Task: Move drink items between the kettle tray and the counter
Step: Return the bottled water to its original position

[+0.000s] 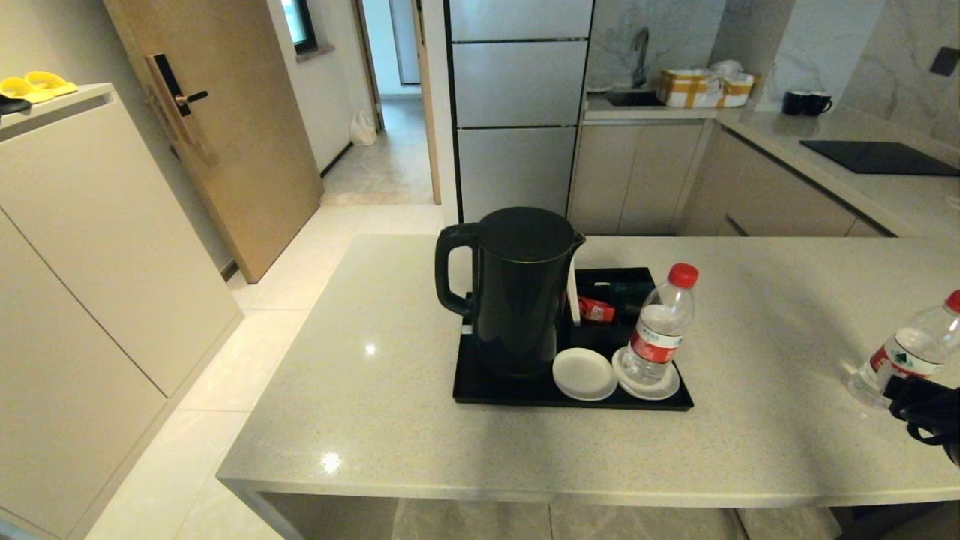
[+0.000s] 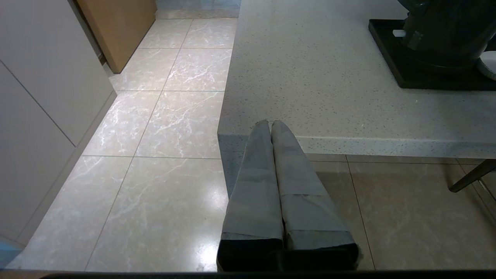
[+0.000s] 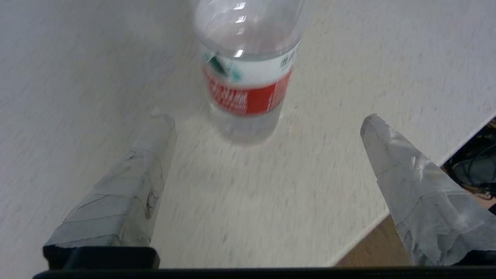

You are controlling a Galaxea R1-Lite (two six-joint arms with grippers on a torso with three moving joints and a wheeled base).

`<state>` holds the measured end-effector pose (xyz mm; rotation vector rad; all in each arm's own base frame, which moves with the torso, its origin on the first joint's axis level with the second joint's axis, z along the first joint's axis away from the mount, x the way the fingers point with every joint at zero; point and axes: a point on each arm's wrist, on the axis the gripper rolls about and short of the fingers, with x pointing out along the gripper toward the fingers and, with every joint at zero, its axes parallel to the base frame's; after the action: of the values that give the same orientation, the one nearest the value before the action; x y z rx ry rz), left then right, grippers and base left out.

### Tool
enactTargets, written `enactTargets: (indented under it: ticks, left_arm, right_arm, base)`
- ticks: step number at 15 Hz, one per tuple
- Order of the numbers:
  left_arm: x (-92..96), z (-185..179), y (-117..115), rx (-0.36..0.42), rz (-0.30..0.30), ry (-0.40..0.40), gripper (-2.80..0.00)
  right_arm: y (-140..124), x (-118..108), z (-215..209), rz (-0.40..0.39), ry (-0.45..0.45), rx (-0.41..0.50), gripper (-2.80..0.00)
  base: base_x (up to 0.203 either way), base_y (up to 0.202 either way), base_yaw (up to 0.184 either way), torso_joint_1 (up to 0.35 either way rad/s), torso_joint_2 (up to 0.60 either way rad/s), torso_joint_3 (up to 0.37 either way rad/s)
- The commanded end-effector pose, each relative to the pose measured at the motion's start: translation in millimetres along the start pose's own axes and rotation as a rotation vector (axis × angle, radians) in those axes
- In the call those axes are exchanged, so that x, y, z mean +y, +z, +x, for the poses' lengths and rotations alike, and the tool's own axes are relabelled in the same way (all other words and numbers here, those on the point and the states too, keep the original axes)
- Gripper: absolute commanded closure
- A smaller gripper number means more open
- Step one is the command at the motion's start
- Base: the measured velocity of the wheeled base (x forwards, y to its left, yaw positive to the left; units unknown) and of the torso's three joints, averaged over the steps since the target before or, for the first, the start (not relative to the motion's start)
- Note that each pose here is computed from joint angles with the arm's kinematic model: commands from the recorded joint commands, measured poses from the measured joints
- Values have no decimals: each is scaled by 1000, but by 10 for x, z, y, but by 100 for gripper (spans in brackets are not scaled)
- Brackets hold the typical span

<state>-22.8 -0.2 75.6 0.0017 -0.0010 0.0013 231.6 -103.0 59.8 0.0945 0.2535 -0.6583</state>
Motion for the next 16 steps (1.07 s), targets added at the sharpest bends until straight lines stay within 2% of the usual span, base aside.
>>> enactTargets:
  ticks: [1,8,12,16]
  left_arm:
    - [0,1,-4,1,0,2,0]
    - [0,1,-4,1,0,0,0]
    - [0,1,-4,1,0,0,0]
    - [0,1,-4,1,0,0,0]
  right_arm:
    - [-18,-26,172,-4,-24,-8,-280]
    - [-20,3,510,-6,-38,-44,-280]
    - [95,55,710,-5,-37,-91,-280]
    - [129,106,890,-11,-34,-69,-280]
  base:
    - [0,0,0,0,0,0]
    - [0,0,0,0,0,0]
    - [0,0,0,0,0,0]
    - [0,0,0,0,0,0]
